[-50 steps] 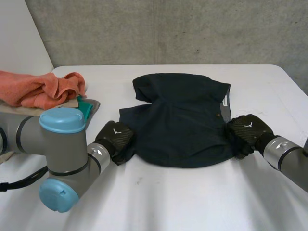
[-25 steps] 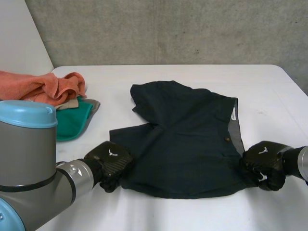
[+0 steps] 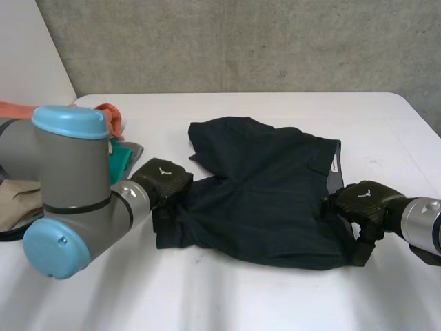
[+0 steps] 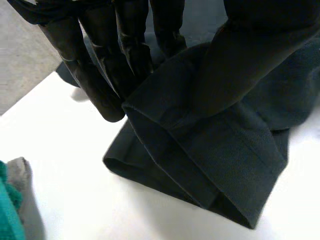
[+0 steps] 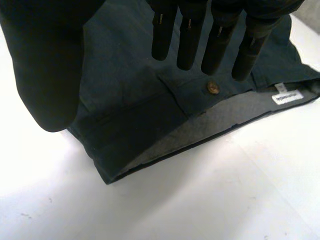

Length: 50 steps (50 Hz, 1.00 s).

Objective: Fold the laundry.

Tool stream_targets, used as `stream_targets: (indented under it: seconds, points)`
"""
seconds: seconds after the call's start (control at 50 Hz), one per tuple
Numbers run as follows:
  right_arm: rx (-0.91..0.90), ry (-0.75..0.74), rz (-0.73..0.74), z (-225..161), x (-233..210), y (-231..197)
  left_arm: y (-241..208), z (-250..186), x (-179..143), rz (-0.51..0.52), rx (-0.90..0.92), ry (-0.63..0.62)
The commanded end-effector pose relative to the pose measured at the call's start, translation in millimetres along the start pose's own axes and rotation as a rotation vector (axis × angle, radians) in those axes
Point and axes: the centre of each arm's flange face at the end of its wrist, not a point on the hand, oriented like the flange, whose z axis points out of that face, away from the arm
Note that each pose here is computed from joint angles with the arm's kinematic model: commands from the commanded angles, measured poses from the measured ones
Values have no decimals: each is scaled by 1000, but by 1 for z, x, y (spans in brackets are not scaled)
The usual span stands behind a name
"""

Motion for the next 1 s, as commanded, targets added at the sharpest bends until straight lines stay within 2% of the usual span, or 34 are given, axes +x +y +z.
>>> stream_targets:
  seconds: [0.02, 0.16, 0.26, 0.36, 0.42, 0.52, 0.58, 0.64, 0.72, 0.8, 0.82, 0.88, 0.9, 0.96, 0.98, 1.0]
  points:
    - [9, -10, -17, 4, -17, 15, -9, 9, -9, -25, 15, -40]
    - [35, -6, -6, 16, -30, 28, -9, 12, -10, -36, 6, -42]
    - [81, 65, -5, 25, -24, 29, -7, 8, -9, -54, -14, -34]
    - [60, 103, -44, 15, -21, 26, 1, -20, 1, -64, -99, 24]
    - [12, 71, -79, 2, -25, 24, 11, -38, 9, -58, -181, 77]
    - [-183, -103, -174, -27, -32, 29, 29, -76, 30, 5, -287, 244]
    - [-235, -179, -225, -35, -33, 28, 34, -83, 36, 48, -292, 288]
    - [-226, -176, -272, -31, -27, 22, 35, -77, 36, 94, -274, 290]
    - [-153, -99, -254, -12, -16, 5, 20, -55, 22, 117, -189, 201]
    - [31, 57, -223, 7, 6, -35, -19, -24, -8, 141, -4, 29]
    - [134, 138, -216, 10, 18, -58, -43, -14, -26, 149, 101, -64]
    - [313, 272, -196, 8, 40, -98, -83, -6, -55, 152, 287, -200]
    - [451, 366, -180, 1, 55, -127, -111, -7, -71, 154, 419, -282]
    - [669, 498, -153, -16, 74, -170, -155, -18, -96, 144, 636, -403]
    - [811, 579, -135, -29, 85, -195, -182, -32, -108, 138, 774, -467]
    - [879, 618, -124, -37, 90, -206, -195, -40, -114, 132, 842, -501]
